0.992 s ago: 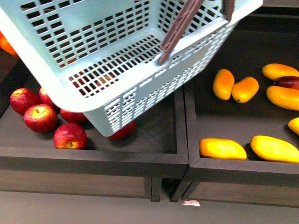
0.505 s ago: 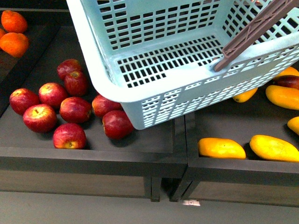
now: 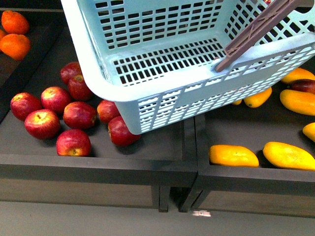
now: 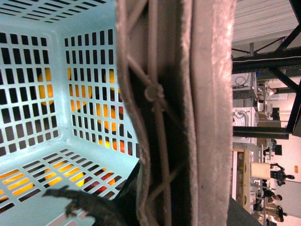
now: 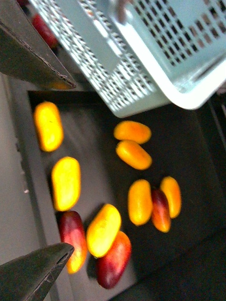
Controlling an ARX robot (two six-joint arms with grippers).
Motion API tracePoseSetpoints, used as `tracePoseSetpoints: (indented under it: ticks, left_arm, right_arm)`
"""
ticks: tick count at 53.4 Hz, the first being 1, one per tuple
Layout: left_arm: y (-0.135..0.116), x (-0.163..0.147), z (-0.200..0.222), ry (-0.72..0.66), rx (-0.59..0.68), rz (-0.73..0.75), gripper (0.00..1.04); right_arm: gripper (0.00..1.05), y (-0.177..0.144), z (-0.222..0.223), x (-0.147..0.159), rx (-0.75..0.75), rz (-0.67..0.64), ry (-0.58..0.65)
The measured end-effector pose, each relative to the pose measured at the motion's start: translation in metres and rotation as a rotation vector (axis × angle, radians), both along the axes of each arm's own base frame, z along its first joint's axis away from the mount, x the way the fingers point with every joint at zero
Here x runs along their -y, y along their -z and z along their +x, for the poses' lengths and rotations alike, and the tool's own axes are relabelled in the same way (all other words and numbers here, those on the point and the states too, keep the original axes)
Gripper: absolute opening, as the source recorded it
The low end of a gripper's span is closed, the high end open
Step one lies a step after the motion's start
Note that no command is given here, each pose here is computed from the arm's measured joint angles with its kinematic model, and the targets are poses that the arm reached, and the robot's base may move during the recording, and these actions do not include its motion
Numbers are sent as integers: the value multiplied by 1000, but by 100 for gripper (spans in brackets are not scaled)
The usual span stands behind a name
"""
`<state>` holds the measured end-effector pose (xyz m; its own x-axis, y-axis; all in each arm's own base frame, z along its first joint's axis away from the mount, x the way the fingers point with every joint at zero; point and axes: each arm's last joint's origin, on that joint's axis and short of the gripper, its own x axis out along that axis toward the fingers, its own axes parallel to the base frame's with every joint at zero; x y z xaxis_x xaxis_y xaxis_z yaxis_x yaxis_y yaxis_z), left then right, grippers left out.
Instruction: Pick mango and avocado into basket
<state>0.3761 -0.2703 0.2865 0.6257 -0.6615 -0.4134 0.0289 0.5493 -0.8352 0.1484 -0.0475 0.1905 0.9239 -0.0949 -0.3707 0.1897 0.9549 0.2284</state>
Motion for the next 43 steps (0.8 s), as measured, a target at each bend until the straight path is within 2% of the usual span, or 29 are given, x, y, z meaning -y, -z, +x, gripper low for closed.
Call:
tracePoseSetpoints:
  ticks: [7,14,22,43]
  left_arm:
    - [0,0,0,-3,3,3,15]
    - [0,0,0,-6,4,5,15]
    - [0,0,0,-2,3,3,15]
    - [0,0,0,-5,4,4,15]
  right_arm:
    - [96,-11,55,31,28,-20,102]
    - [96,2,104,54,-49,33,143]
    - [96,48,166,77,-204,142,229]
    - [96,143,255,83,-430,325,350]
